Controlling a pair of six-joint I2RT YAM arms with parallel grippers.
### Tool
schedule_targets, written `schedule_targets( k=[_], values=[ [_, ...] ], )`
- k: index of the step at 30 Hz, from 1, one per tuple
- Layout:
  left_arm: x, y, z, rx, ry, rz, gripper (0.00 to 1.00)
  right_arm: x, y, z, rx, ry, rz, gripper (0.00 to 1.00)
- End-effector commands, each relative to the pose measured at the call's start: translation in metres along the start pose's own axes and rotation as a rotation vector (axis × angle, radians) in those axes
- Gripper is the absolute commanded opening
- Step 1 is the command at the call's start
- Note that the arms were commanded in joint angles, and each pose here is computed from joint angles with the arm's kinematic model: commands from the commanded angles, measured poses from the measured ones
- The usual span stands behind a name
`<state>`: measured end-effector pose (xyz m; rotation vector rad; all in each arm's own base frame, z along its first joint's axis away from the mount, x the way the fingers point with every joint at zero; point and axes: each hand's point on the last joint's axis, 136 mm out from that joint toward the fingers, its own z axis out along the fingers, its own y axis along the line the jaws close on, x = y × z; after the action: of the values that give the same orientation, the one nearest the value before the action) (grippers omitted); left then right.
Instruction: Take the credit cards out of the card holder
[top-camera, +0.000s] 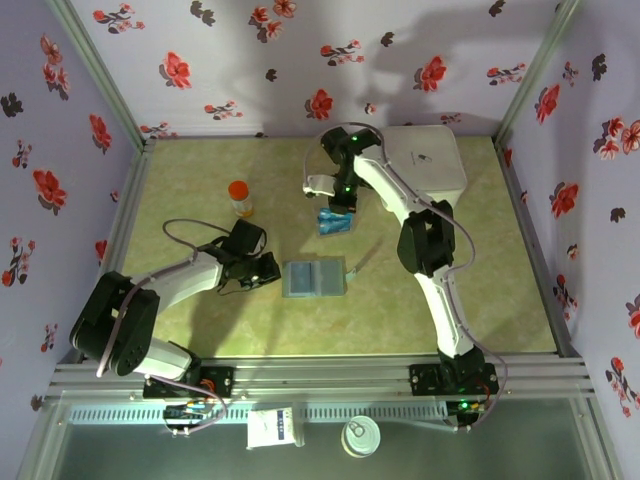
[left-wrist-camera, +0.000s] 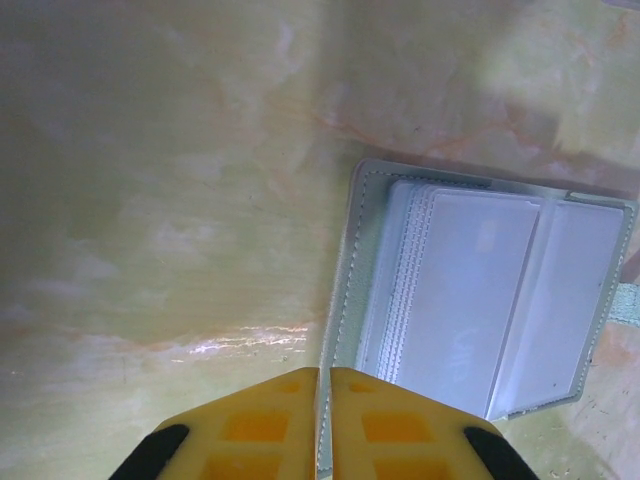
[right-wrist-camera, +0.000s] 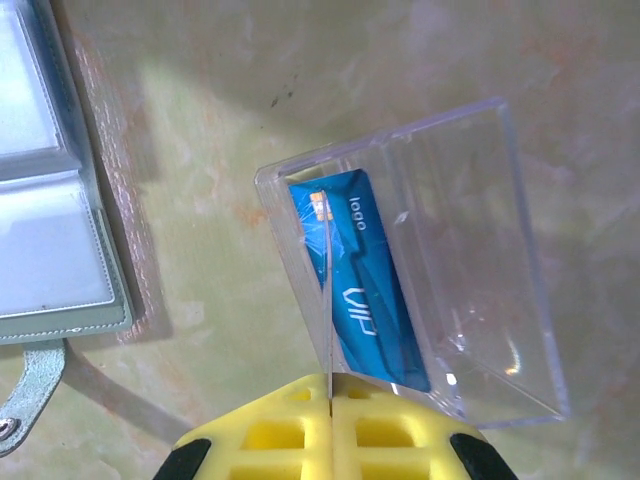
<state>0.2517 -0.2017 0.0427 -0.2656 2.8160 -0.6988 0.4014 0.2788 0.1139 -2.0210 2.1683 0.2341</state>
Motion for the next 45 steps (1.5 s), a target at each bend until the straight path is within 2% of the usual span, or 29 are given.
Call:
schedule_targets(
  k=[1,17,37,39,42,45],
  values=[
    [-0.002,0.002,-0.001,-0.013,0.003,-0.014,0.10,-0.002,0.000,-0.013,0.003,-0.014,-0.028,0.00],
    [-0.001,0.005,0.007,-0.029,0.019,-0.031,0.10,0.006,-0.018,0.006,0.023,0.001,-0.086,0.00],
    [-0.001,0.006,0.011,-0.032,0.026,-0.038,0.10,0.011,0.016,0.021,-0.151,0.003,-0.058,0.00],
    [0.000,0.007,0.011,-0.032,0.026,-0.037,0.10,0.011,0.013,0.024,-0.139,0.008,-0.049,0.04],
    [-0.001,0.006,0.012,-0.033,0.027,-0.037,0.10,0.007,0.004,0.021,-0.094,-0.002,-0.027,0.15],
    [-0.002,0.006,0.012,-0.033,0.027,-0.034,0.10,0.002,-0.002,0.012,-0.055,-0.027,-0.016,0.19]
  ],
)
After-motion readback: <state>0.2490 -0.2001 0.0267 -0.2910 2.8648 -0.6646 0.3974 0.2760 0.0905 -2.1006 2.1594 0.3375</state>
